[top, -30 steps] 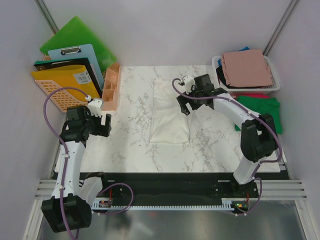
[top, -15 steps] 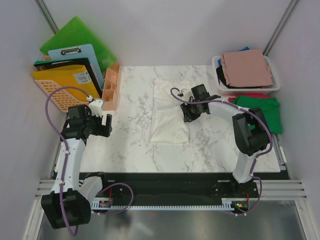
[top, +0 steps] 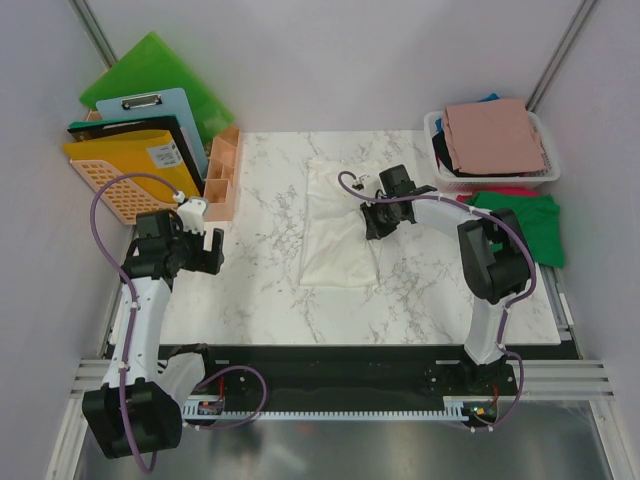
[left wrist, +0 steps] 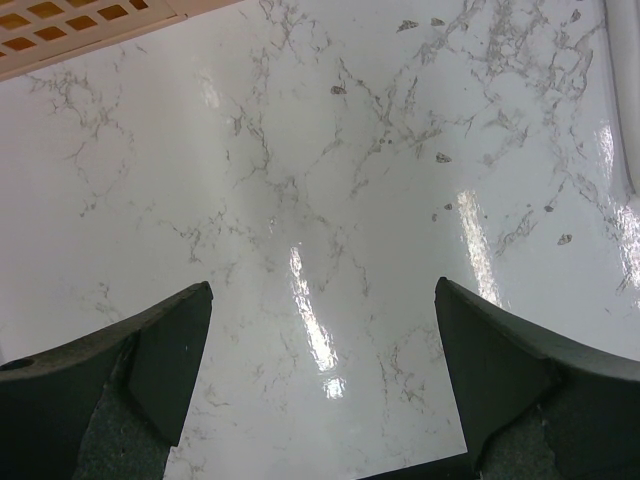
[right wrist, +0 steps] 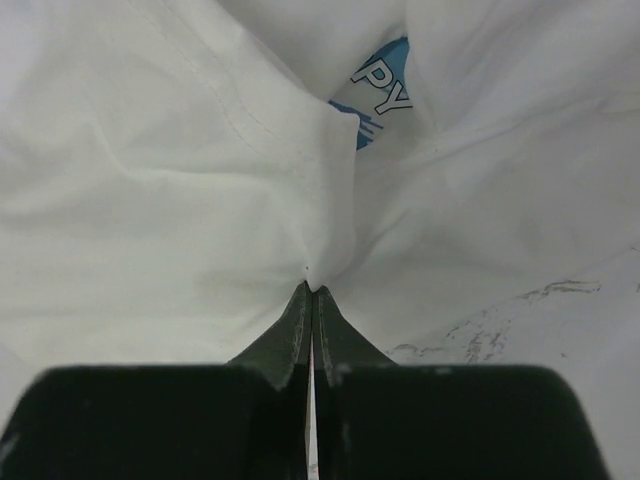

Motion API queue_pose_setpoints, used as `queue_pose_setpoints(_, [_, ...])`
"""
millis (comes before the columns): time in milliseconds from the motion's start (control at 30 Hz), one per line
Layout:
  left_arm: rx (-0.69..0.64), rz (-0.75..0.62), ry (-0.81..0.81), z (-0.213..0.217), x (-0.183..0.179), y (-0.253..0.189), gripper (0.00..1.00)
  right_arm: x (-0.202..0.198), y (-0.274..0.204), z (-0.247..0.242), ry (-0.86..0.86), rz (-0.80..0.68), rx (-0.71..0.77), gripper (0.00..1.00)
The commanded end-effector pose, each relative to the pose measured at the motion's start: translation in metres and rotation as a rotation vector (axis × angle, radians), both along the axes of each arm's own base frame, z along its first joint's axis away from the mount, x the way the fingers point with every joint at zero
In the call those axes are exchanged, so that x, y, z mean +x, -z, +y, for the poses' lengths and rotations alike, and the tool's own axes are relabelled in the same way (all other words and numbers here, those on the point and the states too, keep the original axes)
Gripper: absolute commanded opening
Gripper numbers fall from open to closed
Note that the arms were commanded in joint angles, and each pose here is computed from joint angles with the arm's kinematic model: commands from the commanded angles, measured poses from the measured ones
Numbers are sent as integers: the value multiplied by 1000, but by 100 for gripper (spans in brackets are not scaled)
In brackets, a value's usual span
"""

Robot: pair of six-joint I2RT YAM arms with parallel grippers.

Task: Fold and stack the t-shirts
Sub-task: Fold the tshirt

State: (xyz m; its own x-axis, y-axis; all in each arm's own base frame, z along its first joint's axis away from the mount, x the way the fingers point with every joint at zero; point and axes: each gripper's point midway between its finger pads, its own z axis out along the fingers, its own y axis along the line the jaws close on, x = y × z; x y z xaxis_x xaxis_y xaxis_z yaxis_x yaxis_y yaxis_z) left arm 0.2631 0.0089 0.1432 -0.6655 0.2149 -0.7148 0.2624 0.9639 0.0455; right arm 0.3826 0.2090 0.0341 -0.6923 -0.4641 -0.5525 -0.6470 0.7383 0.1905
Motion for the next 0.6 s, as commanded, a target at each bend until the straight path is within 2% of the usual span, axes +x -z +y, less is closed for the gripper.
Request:
queue_pose_setpoints(0, [11,-38,26,0,7,-10,100,12,-9,-2,12,-45,-4,0])
queue_pose_setpoints(400, [2,-33,36,-2,8,-8,100,10,-35,-31,63,-121,-73,0])
queue_pose_setpoints(433, [2,-30,37,-2,7,-7,100,9,-35,-31,60,-120,-77,4])
queue_pose_setpoints(467, [1,-30,37,-2,8,-8,100,9,-34,-32,53,-120,-82,10])
queue_pose_setpoints(500, [1,-30,37,-2,7,-8,100,8,-34,-32,50,-116,-84,42])
queue_pose_setpoints(567, [2,-36,37,-2,7,-9,100,5,-31,-34,49,-107,-89,83])
